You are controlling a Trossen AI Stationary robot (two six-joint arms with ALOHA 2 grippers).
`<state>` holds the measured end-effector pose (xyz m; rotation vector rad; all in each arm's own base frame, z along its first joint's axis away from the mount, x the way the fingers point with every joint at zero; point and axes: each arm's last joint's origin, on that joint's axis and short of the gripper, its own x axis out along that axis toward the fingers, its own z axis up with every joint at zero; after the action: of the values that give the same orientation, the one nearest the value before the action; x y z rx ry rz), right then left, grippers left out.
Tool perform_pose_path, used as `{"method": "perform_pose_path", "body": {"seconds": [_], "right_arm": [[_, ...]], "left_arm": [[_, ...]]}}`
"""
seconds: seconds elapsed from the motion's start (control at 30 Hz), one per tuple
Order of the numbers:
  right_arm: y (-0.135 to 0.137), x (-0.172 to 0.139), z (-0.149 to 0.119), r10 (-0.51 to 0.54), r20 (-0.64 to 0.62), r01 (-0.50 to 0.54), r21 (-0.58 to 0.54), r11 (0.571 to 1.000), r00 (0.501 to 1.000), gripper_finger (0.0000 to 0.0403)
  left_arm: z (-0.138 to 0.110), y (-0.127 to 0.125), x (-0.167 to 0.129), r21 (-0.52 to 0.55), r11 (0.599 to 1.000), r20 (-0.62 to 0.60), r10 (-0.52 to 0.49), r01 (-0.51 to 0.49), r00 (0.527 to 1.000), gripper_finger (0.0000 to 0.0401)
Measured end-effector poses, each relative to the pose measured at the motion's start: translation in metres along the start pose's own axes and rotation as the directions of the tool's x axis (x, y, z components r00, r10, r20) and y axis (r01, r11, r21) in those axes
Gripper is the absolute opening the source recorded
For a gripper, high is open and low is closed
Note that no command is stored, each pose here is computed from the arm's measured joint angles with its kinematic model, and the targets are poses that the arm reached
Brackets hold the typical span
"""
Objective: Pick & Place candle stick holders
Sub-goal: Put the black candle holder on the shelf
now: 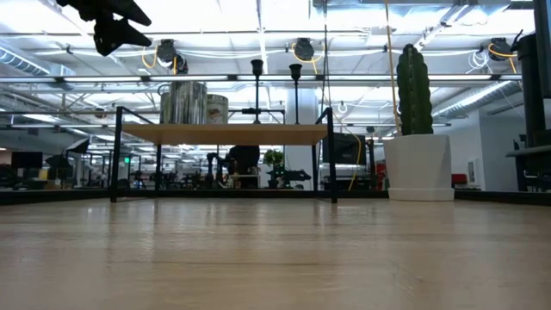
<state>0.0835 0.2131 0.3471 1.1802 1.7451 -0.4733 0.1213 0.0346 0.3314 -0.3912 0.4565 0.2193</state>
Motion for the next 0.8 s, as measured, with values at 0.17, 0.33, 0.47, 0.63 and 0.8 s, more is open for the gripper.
{"method": "perform_pose_path", "body": {"seconds": [0.17,0.33,0.47,0.63,0.8], "right_arm": [[0.0,0.014,0.005,-0.003,0.001,0.003,0.0,1.0,1.0,0.0177],[-0.001,0.025,0.01,-0.021,0.012,0.021,-0.011,1.0,1.0,0.017],[-0.002,0.027,0.012,-0.031,0.022,0.032,-0.014,0.999,0.999,0.0162],[-0.004,0.034,0.017,-0.049,0.035,0.05,-0.024,0.998,0.998,0.0161],[-0.007,0.04,0.021,-0.07,0.052,0.072,-0.039,0.997,0.996,0.016]], "left_arm": [[0.0,0.0,0.0,0.0,1.0,0.0,0.0,0.0,1.0,0.0205],[0.0,0.0,0.0,0.009,1.0,0.0,0.0,0.0,1.0,0.0205],[0.0,0.0,0.0,0.011,1.0,0.0,0.0,0.0,1.0,0.0205],[0.0,0.0,0.0,0.011,1.0,0.0,0.0,0.0,1.0,0.0205],[0.0,0.0,0.0,0.011,1.0,0.0,-0.001,0.001,1.0,0.0205]]}}
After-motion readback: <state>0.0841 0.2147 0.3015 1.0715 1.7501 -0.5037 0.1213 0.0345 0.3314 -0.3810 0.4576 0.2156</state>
